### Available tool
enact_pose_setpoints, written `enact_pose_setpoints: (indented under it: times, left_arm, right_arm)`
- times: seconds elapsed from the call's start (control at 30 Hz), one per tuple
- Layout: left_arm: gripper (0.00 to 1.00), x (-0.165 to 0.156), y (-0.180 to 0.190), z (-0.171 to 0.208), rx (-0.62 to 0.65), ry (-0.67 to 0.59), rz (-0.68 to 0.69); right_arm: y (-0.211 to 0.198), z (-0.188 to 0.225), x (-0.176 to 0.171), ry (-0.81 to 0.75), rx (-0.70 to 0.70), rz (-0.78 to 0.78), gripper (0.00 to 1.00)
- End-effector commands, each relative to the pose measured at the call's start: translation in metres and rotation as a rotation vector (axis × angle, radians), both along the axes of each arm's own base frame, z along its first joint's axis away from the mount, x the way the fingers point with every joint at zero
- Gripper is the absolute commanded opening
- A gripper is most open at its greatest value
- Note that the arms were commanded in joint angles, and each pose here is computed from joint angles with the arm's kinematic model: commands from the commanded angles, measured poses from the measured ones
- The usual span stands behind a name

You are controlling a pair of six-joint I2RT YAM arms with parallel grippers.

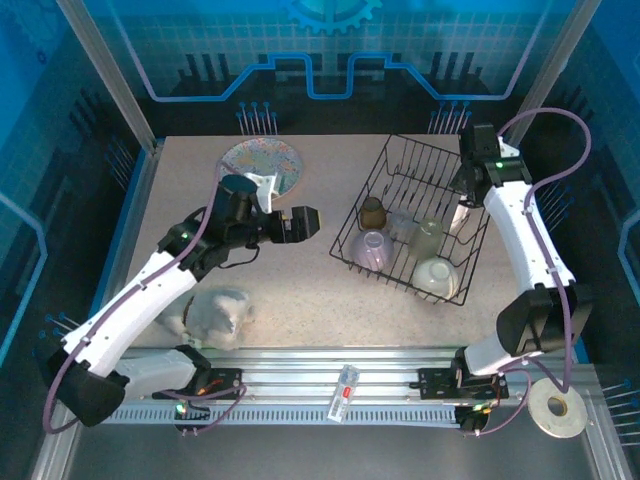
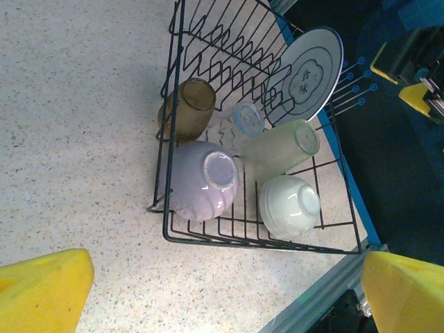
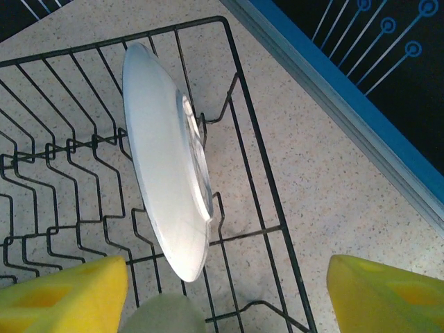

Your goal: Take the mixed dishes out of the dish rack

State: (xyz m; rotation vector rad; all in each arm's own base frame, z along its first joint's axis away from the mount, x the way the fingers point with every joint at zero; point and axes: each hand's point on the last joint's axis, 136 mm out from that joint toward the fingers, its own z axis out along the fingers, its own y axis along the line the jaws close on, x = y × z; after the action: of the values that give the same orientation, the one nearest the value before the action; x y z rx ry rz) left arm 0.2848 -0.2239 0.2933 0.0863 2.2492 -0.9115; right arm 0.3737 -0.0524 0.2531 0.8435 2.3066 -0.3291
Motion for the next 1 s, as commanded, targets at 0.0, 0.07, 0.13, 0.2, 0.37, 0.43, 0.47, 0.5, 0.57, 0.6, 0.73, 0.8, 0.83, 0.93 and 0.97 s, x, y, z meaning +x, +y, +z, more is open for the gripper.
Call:
enact_pose_setpoints:
  times: [0.0,0.07,0.13,0.2,0.37,0.43,0.47,0.5,0.57,0.6,0.73,0.8,0.83,0.93,0.97]
  left_arm:
    - [0.99,0.000,0.004,0.015,-0.014,-0.064,0.011]
    - [0.99,-0.002,0.004,0.017,-0.015,-0.072,0.004]
    - [0.99,-0.004,0.004,0.022,-0.024,-0.085,-0.004]
    - [0.99,-0.005,0.004,0.024,-0.028,-0.090,-0.004]
    - [0.99,-0.009,0.009,0.024,-0.032,-0.093,0.008]
    - [0.99,-0.011,0.010,0.023,-0.035,-0.092,0.012]
    - [0.99,-0.012,0.011,0.023,-0.036,-0.090,0.012]
    - [0.99,-0.013,0.011,0.022,-0.037,-0.088,0.012]
    - [0.99,-0.015,0.012,0.022,-0.038,-0.085,0.012]
    - [0.99,-0.016,0.013,0.022,-0.039,-0.086,0.014]
    - [0.99,-0.018,0.016,0.024,-0.041,-0.090,0.020]
    - [0.99,-0.020,0.017,0.024,-0.040,-0.090,0.020]
    - [0.99,-0.020,0.017,0.024,-0.040,-0.090,0.020]
    - [0.99,-0.021,0.018,0.024,-0.043,-0.090,0.023]
    - [0.99,-0.021,0.019,0.024,-0.044,-0.090,0.028]
  right_arm:
    - [-0.002,0.005,0.013,0.011,-0.055,-0.007,0.76]
    - [-0.001,0.001,0.018,0.033,-0.053,-0.014,0.74]
    - [0.001,-0.002,0.025,0.038,-0.046,-0.006,0.68]
    - [0.003,-0.004,0.031,0.036,-0.039,0.000,0.65]
    - [0.005,-0.018,0.042,0.099,-0.050,0.007,0.63]
    - [0.005,-0.025,0.046,0.129,-0.054,0.008,0.62]
    - [0.007,-0.028,0.048,0.135,-0.056,0.014,0.59]
    - [0.009,-0.031,0.051,0.144,-0.065,0.020,0.57]
    - [0.011,-0.036,0.055,0.160,-0.070,0.024,0.51]
    - [0.012,-0.038,0.057,0.168,-0.068,0.021,0.50]
    - [0.016,-0.042,0.062,0.181,-0.074,0.023,0.45]
    - [0.017,-0.044,0.065,0.191,-0.078,0.024,0.44]
    - [0.017,-0.046,0.065,0.202,-0.081,0.024,0.43]
    - [0.017,-0.054,0.062,0.247,-0.081,0.010,0.40]
    - [0.016,-0.055,0.061,0.254,-0.080,0.003,0.39]
